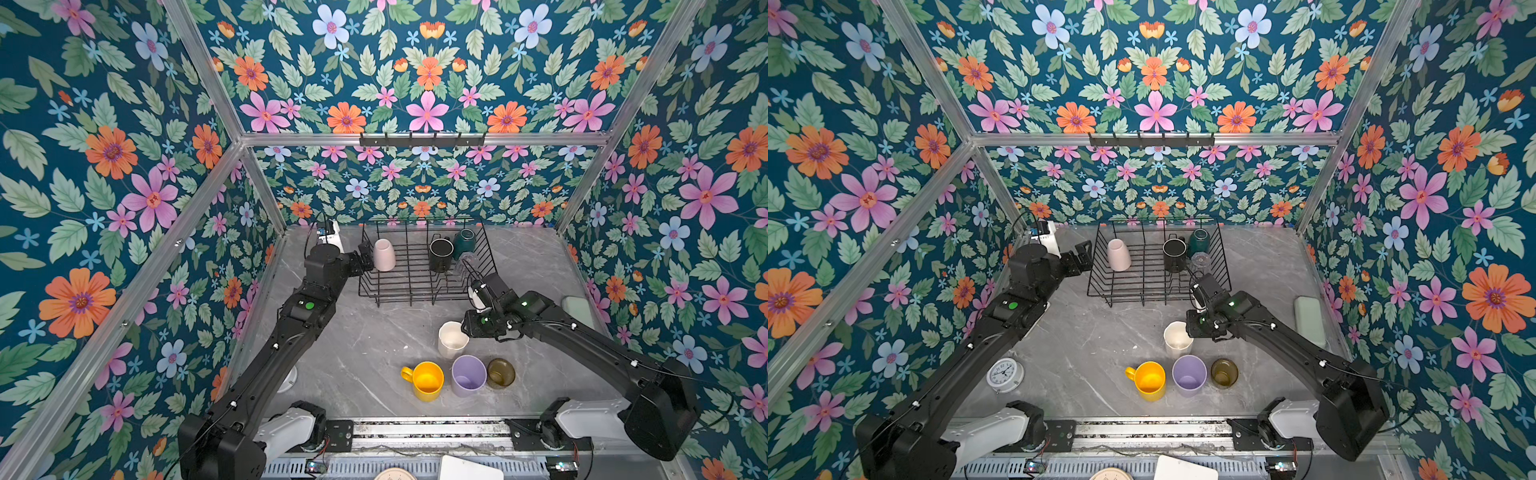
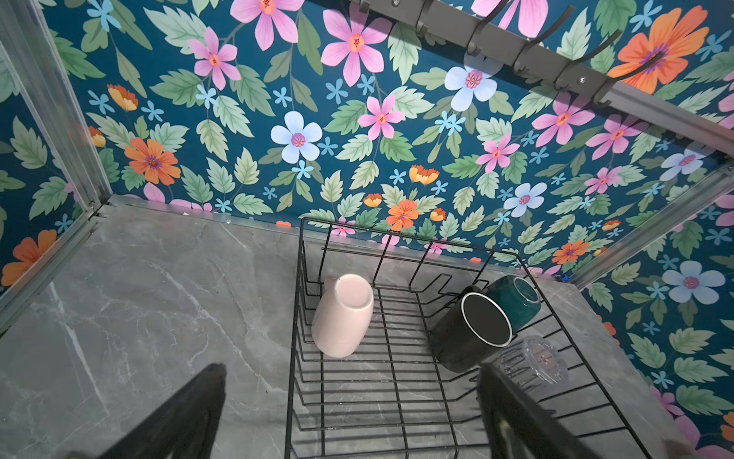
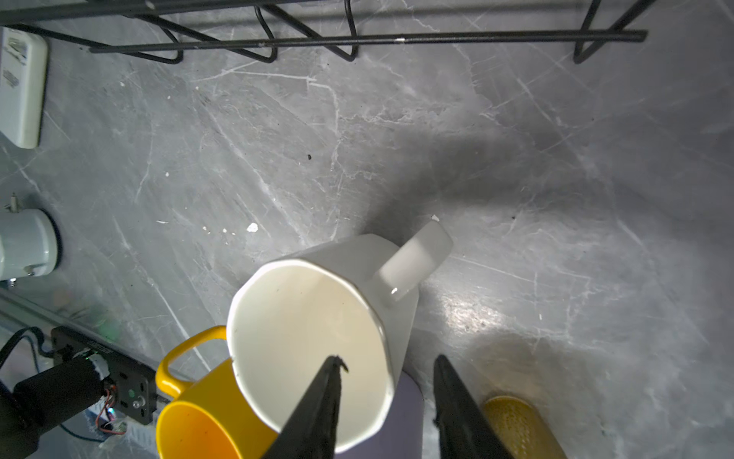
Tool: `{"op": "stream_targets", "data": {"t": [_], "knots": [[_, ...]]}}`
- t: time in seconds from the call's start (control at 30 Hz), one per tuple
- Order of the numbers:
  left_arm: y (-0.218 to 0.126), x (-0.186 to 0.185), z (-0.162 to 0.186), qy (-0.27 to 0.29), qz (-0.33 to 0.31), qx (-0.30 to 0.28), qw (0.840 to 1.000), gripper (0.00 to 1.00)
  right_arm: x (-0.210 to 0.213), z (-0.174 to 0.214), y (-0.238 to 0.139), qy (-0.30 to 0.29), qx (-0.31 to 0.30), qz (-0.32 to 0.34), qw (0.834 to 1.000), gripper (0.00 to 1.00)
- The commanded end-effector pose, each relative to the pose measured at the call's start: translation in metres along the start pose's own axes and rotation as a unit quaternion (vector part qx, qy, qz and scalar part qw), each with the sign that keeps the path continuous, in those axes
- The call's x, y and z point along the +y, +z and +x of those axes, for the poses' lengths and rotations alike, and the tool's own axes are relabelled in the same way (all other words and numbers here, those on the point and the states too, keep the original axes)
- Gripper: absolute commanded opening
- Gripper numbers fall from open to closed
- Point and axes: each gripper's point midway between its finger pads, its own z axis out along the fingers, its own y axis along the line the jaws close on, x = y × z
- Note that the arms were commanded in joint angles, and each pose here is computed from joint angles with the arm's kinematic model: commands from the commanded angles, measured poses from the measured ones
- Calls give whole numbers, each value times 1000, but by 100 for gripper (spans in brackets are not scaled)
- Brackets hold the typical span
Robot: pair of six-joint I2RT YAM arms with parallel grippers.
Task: Load the cups into the dish rack
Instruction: 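Lower the right gripper onto the white octagonal mug while the left arm withdraws, then lift the white mug with the right gripper toward the left gripper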
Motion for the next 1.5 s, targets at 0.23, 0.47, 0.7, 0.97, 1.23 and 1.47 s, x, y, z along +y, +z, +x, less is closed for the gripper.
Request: {"op": "stream_targets", "data": {"t": [0.23,0.47,0.7,0.97,1.23,1.47], "knots": [[-10,13,4,-13,-19,-11,1000,100,0,3,20,-7,15,50,999,29],[-12,16,8,-14,-23,-7,1000,100,-1,2,28,-10,22,63,998,18],[-12,22,15,-18,-32,-1,999,100,-1,-1,31,-18,23,71,997,4],[-13,30,22,-37,-46,8,998,100,6,-9,23,-41,12,62,997,0],[-16,21,22,-60,0,8,998,100,30,-31,-12,-53,-37,16,998,0],[-25,-11,18,-84,135,8,987,100,55,-60,-54,-21,-90,-114,989,0]]}}
